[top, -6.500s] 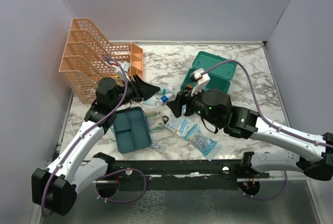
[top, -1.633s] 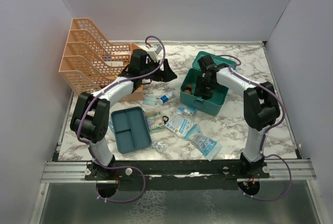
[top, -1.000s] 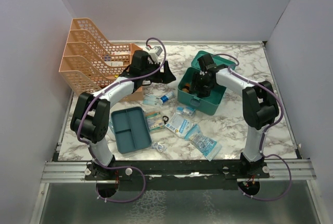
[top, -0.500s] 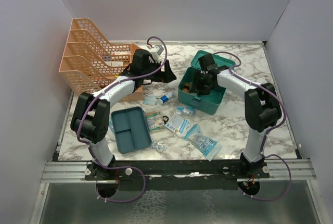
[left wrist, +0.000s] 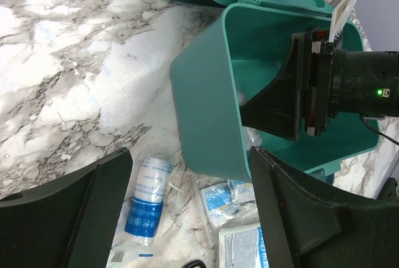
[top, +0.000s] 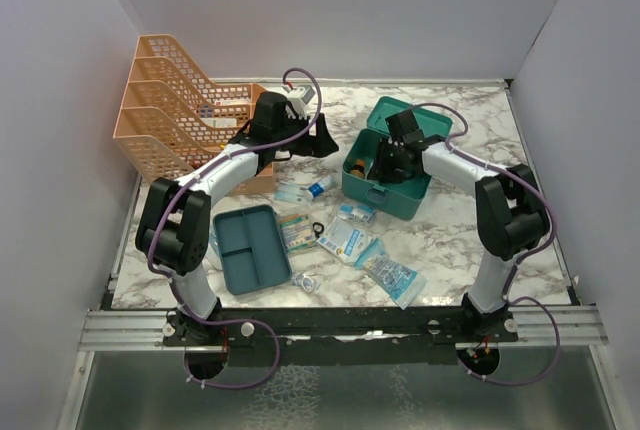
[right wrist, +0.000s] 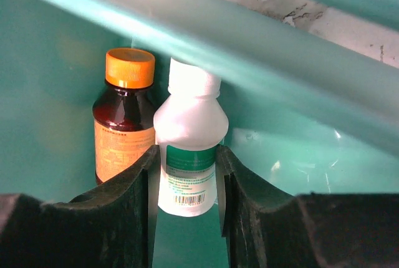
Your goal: Organize the medicine kit
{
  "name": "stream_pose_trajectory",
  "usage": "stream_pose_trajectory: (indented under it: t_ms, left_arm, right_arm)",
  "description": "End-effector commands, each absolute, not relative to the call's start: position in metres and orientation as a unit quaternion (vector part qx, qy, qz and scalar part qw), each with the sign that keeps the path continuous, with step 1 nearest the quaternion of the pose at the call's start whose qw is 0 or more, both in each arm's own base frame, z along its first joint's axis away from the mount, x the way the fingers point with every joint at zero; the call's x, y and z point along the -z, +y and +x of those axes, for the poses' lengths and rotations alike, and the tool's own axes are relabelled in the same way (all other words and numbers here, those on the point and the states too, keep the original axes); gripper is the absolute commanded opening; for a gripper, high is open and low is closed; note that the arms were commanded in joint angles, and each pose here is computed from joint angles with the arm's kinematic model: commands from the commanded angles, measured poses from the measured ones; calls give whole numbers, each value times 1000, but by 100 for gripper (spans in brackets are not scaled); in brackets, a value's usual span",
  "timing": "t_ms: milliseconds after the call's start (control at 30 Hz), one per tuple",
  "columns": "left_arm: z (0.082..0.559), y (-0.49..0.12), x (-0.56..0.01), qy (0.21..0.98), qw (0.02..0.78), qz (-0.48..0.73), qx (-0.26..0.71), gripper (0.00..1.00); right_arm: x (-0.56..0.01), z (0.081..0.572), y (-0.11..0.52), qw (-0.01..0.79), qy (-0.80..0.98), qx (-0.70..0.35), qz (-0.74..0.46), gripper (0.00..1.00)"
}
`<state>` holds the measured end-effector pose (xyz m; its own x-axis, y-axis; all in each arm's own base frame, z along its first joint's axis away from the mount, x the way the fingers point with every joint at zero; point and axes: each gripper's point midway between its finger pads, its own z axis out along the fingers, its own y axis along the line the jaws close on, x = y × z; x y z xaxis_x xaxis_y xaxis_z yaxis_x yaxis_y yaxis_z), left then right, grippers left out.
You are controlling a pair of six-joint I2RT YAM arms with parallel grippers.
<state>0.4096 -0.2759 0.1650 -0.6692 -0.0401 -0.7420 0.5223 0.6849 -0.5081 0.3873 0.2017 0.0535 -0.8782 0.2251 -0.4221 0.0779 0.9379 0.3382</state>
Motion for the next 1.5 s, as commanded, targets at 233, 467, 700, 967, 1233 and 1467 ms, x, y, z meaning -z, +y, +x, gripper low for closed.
stream_pose_trajectory:
  t_ms: [233, 467, 700, 967, 1233, 1467]
  left_arm:
    - [410, -279, -168, 833, 385, 156, 365, 79]
    - [411, -277, -175, 831, 394, 160, 359, 79]
    - [414, -272, -178, 834, 404, 156, 343, 79]
    - [411, -252, -159, 859, 397, 159, 283, 73]
    - [392, -243, -132, 870, 374, 236, 219, 67]
    - [372, -250, -107, 878, 350, 255, 204, 65]
  right_arm:
    - [-66, 373, 216, 218, 955, -190, 65, 35]
    - [-99, 396, 206, 261, 948, -157, 90, 53]
    - [-120, 412, 189, 303, 940, -113, 111, 54]
    - [-160, 432, 203, 351, 924, -144, 51, 45]
    - [-217, 432, 212, 417, 889, -191, 8, 42]
    - [-276, 409, 184, 516, 834, -192, 27, 42]
